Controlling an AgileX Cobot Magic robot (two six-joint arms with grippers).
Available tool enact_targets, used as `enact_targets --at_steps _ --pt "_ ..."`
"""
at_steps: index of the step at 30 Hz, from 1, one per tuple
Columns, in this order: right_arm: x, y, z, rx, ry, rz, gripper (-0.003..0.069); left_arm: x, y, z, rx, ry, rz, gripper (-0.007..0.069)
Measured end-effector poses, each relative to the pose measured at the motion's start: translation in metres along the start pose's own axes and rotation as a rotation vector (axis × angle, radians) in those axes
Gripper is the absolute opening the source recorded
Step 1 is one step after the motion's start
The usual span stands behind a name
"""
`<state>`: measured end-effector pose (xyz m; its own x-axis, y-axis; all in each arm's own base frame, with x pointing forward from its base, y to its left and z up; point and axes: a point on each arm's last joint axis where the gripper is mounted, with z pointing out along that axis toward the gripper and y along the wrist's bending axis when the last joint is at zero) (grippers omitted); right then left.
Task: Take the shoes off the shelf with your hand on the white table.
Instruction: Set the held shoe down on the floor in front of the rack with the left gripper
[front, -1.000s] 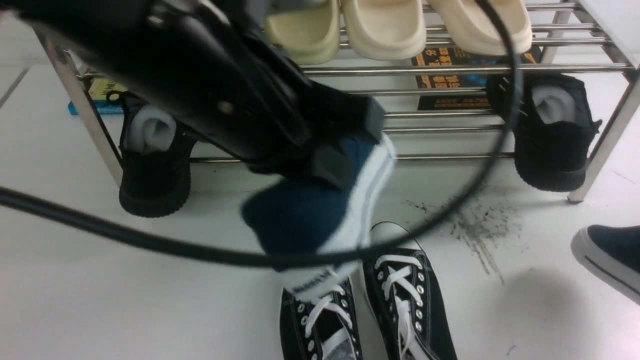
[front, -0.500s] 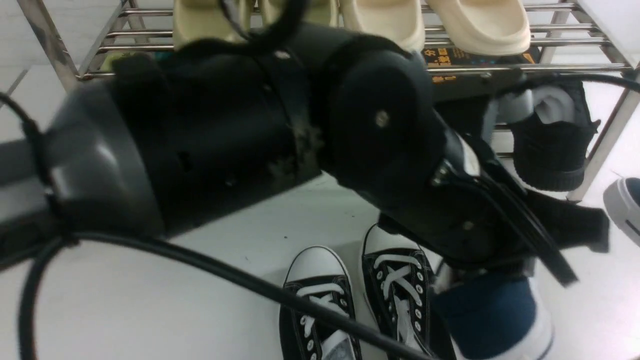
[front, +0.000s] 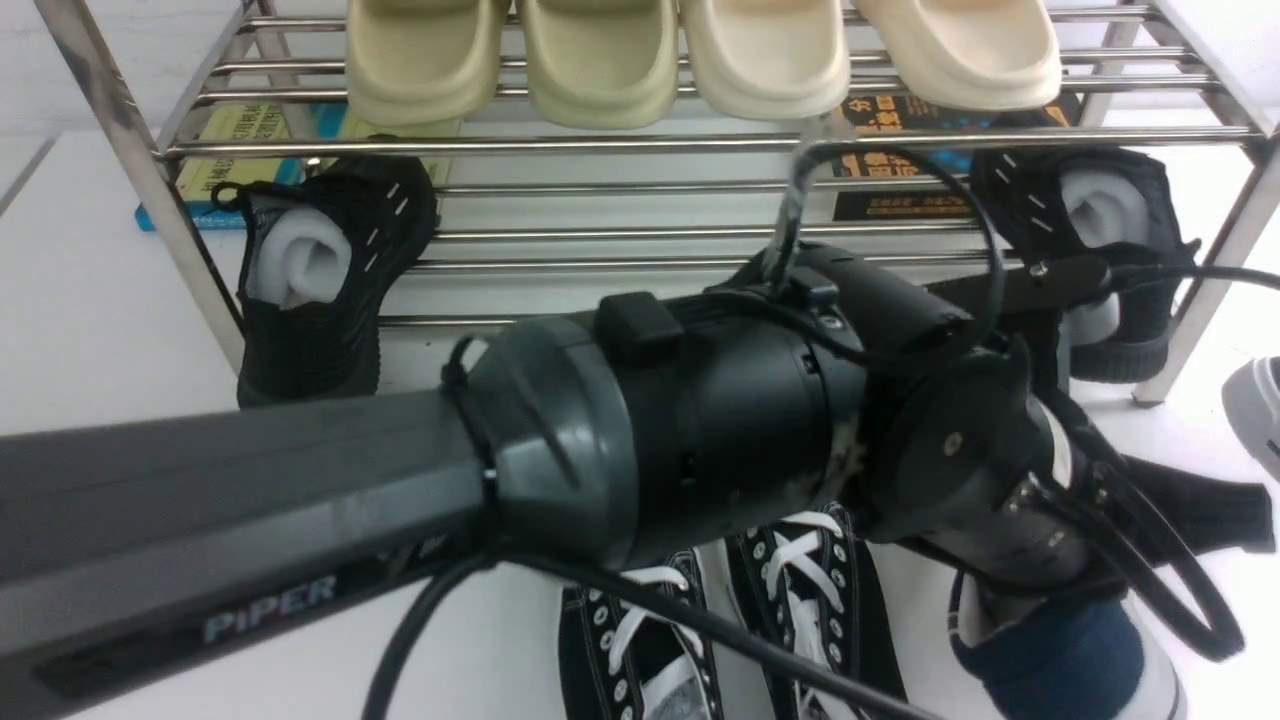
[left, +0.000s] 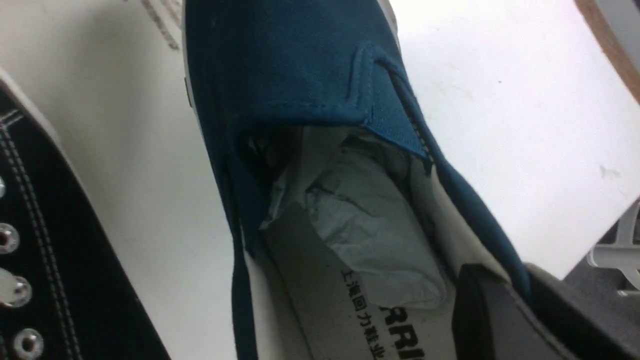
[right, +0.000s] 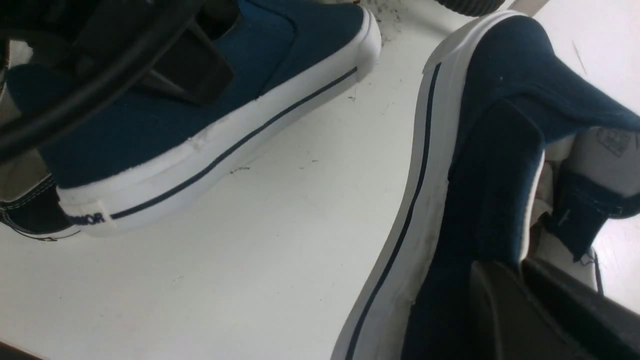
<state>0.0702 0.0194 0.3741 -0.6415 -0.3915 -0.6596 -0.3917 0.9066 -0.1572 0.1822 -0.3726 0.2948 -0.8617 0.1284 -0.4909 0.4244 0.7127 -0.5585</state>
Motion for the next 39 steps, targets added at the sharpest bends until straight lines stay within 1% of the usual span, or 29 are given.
enact_targets --at_steps 4,6,9,13,20,24,27,28,29,31,32,33,36,37,39 --pt "0.000 0.000 0.000 0.000 0.000 0.000 0.0041 -0.002 0.007 0.011 -0.085 -0.072 -0.005 0.0039" --pt "0.000 0.000 0.000 -0.001 0.000 0.000 0.0041 0.004 0.013 0.026 -0.154 -0.091 0.020 0.0039" --pt "0.000 0.000 0.000 -0.001 0.000 0.000 0.0041 0.014 0.013 0.039 -0.203 -0.101 0.012 0.0039" --pt "0.000 0.000 0.000 -0.005 -0.001 0.002 0.0041 0.026 0.006 0.046 -0.212 -0.120 0.007 0.0039" --pt "0.000 0.003 0.000 -0.032 -0.001 0.010 0.0041 0.035 -0.006 0.047 -0.164 -0.121 -0.015 0.0048" --pt "0.000 0.003 0.000 -0.035 -0.001 0.011 0.0041 0.040 -0.008 0.047 -0.164 -0.102 -0.037 0.0076" --pt "0.000 0.003 0.000 -0.035 -0.001 0.029 0.0041 0.041 -0.007 0.047 -0.183 -0.094 -0.042 0.0141" --pt "0.000 0.003 0.000 -0.035 -0.001 0.029 0.0041 0.041 -0.007 0.047 -0.184 -0.095 -0.041 0.0151" --pt "0.000 0.003 0.000 -0.036 -0.001 0.029 0.0041 0.040 -0.007 0.046 -0.184 -0.097 -0.035 0.0197" --pt "0.000 0.004 0.000 -0.040 -0.001 0.030 0.0041 0.040 -0.007 0.046 -0.184 -0.098 -0.032 0.0249" --pt "0.000 0.004 0.000 -0.040 -0.001 0.030 0.0041 0.040 -0.007 0.046 -0.184 -0.098 -0.032 0.0262" --pt "0.000 0.004 0.000 -0.041 -0.001 0.030 0.0041 0.040 -0.007 0.046 -0.184 -0.097 -0.028 0.0321" --pt "0.000 0.005 0.000 -0.050 -0.001 0.033 0.0041 0.040 -0.008 0.045 -0.182 -0.094 -0.009 0.0404" --pt "0.000 0.005 0.000 -0.051 -0.001 0.034 0.0041 0.040 -0.008 0.044 -0.181 -0.095 -0.009 0.0404" --pt "0.000 0.007 0.000 -0.077 0.000 0.053 0.0041 0.037 -0.009 0.035 -0.193 -0.088 0.006 0.0433"
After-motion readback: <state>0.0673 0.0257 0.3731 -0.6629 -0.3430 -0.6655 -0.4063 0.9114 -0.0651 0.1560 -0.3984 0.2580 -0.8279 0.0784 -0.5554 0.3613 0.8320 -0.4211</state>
